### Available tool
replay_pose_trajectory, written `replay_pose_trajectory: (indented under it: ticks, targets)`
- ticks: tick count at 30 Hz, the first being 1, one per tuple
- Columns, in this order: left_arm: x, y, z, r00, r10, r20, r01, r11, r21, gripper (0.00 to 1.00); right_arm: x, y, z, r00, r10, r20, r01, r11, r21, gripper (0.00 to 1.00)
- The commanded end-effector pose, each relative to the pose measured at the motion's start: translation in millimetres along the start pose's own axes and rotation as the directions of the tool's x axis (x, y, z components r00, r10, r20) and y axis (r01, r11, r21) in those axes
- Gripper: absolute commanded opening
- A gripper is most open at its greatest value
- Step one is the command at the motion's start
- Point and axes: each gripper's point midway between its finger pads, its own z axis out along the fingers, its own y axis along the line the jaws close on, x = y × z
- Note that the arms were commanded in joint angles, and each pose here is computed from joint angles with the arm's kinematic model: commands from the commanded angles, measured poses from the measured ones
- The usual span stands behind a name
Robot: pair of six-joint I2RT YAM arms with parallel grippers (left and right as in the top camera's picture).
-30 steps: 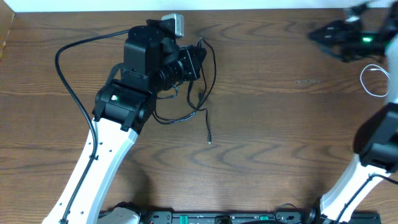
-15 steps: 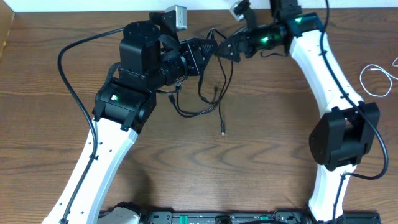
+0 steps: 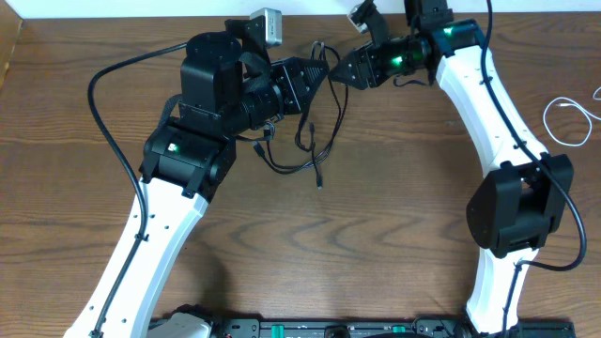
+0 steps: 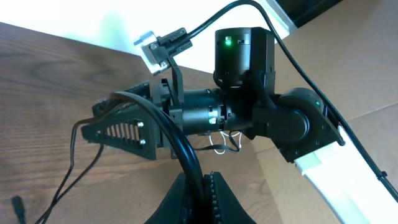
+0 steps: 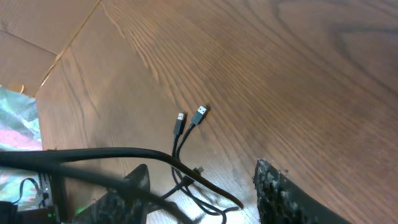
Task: Untangle cables
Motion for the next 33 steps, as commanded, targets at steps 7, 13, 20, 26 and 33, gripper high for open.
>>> replay_pose_trajectory:
  ticks: [7,13,20,26,33]
  targets:
    - [-2,-4,-3,1.0,0.005,-0.003,-0.005,1.0,0.014,0.08,-2,5,1,1.0,0.002,0.003,-0.002,1.0,-0.022,0.26]
    - [-1,-4,-3,1.0,0.005,-0.004,-0.005,1.0,0.014,0.09,1,12,7,1.0,-0.003,-0.015,0.003,1.0,-0.027,0.43]
    - [-1,-4,-2,1.0,0.002,-0.007,-0.002,1.0,0.013,0.09,-7,4,20,0.999,0.049,0.002,-0.049,0.994,0.099,0.32]
    - [6,1,-2,0.999,-0.014,-0.03,0.014,1.0,-0.007,0.14,-18,-5,27,0.99,0.127,0.059,-0.136,0.97,0.203,0.01]
    - [16,11,-3,0.997,0.031,-0.072,-0.034,0.999,-0.043,0.49,-22,-37,-11,0.963,0.228,0.143,-0.264,0.901,0.345,0.01]
